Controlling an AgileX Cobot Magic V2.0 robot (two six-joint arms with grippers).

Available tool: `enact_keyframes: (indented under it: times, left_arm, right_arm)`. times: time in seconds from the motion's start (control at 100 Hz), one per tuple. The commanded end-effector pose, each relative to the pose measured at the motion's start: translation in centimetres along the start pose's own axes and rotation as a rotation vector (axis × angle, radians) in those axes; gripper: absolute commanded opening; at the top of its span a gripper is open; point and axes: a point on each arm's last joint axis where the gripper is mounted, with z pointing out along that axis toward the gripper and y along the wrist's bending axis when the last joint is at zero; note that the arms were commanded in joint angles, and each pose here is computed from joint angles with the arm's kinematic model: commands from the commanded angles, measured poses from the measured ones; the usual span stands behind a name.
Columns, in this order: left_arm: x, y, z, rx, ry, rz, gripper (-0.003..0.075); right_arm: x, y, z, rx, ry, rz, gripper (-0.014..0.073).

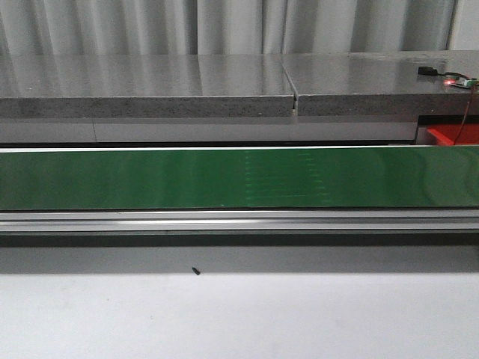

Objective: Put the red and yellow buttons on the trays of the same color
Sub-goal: 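Place the yellow button on the green belt with the left gripper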

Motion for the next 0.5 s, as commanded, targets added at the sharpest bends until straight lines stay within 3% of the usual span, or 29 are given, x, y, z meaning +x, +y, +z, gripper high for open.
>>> enact_keyframes:
  times: [0.0, 0.49]
  left_arm:
    - [-1.0, 0.3, -1.5, 0.008, -0.074, -0.020, 0.0566]
    - [-3.0, 3.1, 4.9, -0.044, -0.032, -0.066, 0.0566]
  right_arm:
    - [-1.2, 0.2, -0.5, -0.008, -0.083, -0.009, -0.0067]
    - [-1.2, 0.2, -0.5, -0.008, -0.083, -0.009, -0.0067]
